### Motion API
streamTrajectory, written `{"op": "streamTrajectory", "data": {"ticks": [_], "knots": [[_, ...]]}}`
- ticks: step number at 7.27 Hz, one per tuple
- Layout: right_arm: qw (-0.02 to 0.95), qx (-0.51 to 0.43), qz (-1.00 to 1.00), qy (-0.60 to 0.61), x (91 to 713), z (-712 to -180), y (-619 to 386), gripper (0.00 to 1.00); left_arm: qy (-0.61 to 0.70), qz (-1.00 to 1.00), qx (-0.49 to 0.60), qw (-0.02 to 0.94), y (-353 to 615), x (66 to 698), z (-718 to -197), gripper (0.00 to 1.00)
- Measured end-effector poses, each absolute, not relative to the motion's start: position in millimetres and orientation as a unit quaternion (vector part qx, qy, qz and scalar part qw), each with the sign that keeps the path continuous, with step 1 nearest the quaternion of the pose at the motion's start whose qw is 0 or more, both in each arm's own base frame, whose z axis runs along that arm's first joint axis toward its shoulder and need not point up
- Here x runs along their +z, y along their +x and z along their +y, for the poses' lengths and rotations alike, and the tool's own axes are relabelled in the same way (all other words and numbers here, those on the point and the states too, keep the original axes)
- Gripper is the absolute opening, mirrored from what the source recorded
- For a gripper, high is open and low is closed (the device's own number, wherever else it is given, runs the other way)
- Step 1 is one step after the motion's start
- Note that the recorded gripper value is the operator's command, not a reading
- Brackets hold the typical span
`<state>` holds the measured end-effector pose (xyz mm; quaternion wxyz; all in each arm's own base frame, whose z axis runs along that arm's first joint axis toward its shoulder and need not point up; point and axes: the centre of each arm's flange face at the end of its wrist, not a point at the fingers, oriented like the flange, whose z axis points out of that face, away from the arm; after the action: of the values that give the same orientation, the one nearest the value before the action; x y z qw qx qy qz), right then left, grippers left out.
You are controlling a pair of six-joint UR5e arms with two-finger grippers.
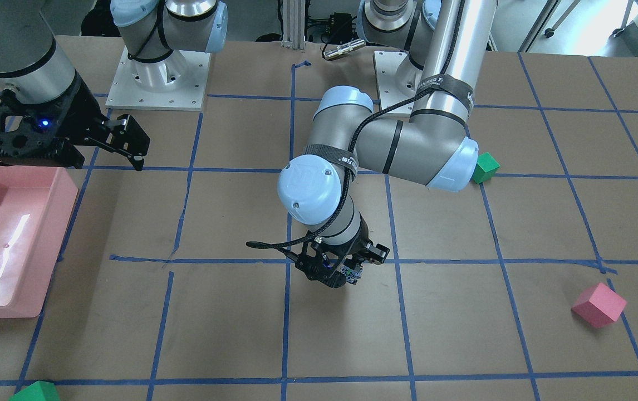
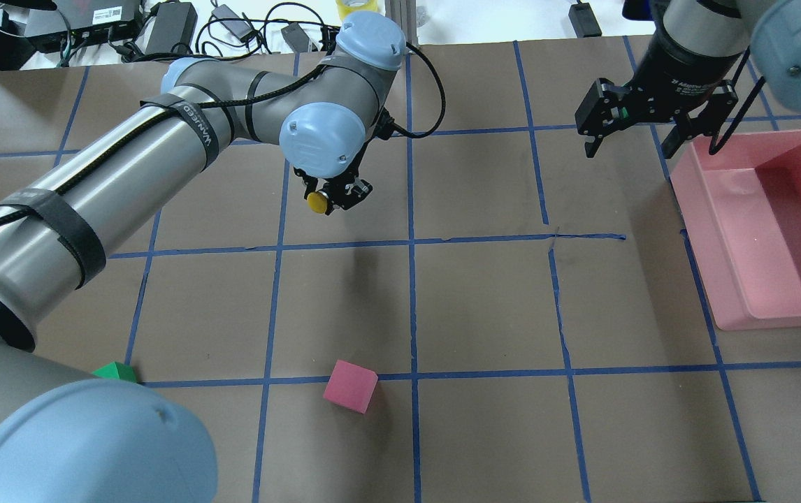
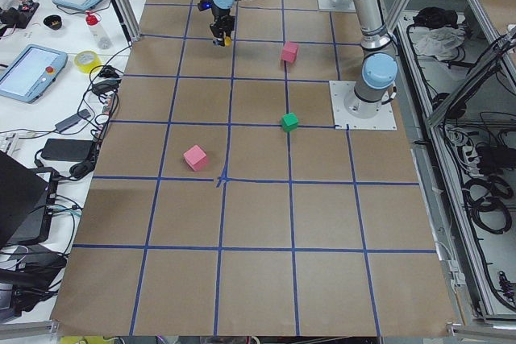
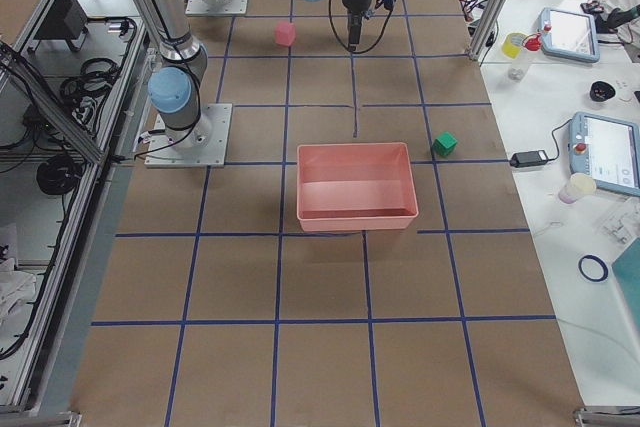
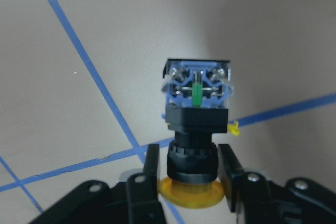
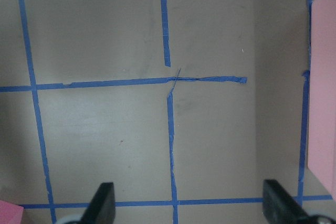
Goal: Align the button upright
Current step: 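Rotate the left wrist to turn the held button cap-down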
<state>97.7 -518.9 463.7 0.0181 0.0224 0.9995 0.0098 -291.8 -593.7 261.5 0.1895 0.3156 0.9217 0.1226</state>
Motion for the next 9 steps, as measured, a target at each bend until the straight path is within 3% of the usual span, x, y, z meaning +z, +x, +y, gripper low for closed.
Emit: {"op": "streamTrajectory", "data": {"ticks": [3, 9], "knots": [[0.018, 0.009, 1.0, 0.022, 464.5, -518.5, 97.8, 1.0, 0.433, 0.824, 0.217, 0.295, -281.4, 248.2, -583.5, 0.0], [0.018, 0.003, 1.0, 0.023, 466.6, -519.4, 97.3, 1.0, 0.525, 0.655, 0.32, 0.439, -266.3, 188.1, -556.9, 0.0]]}}
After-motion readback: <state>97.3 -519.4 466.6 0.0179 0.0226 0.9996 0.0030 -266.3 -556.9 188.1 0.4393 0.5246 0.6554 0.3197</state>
